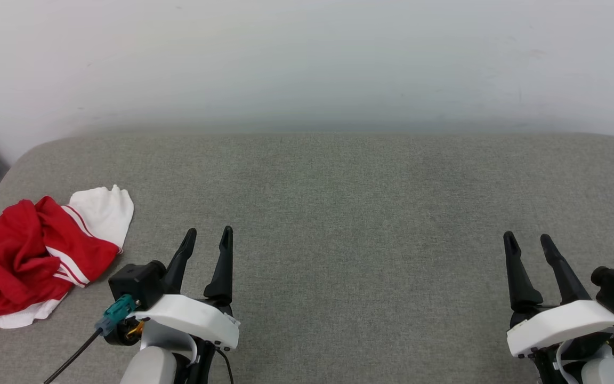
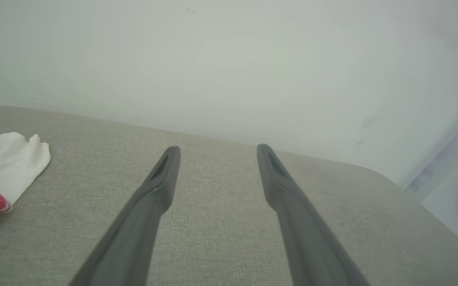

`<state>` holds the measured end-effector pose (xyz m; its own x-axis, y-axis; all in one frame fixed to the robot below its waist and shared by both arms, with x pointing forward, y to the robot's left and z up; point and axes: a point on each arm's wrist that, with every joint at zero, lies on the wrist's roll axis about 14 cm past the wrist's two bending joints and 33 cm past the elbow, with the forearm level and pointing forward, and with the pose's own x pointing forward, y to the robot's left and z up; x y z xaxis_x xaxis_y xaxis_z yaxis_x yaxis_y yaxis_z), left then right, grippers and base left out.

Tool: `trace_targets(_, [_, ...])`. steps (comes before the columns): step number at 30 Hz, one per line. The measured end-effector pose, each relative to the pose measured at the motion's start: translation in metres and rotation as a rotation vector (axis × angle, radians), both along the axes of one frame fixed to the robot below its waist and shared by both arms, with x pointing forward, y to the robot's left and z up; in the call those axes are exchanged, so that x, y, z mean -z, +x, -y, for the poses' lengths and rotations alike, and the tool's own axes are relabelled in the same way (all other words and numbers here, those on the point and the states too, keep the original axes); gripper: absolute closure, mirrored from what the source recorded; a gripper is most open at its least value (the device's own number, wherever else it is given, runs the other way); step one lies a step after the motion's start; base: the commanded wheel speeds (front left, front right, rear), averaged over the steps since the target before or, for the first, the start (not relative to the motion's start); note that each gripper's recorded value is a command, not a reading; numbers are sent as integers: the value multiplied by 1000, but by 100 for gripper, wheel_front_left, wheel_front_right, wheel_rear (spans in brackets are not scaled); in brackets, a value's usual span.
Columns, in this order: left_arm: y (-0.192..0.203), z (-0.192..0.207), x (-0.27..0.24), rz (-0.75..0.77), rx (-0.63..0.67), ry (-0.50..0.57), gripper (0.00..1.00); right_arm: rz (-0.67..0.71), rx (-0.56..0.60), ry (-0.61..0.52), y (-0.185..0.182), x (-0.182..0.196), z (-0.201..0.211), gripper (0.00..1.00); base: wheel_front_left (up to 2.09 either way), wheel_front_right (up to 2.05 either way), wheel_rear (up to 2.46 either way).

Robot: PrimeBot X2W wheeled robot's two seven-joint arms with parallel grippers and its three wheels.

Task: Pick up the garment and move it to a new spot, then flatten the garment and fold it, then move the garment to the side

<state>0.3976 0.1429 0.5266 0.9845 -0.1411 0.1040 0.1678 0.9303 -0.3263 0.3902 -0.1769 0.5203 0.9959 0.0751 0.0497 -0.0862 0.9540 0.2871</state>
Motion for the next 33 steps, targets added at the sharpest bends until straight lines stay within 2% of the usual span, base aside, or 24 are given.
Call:
trace_targets(25, [1,5,-4,62,15,202,0,11,-20,-204,2,-2,-5,0,0,0,0])
trace_targets(33, [2,6,-3,70,17,246,0,10,-16,-238,3,-1,-4,0,0,0,0])
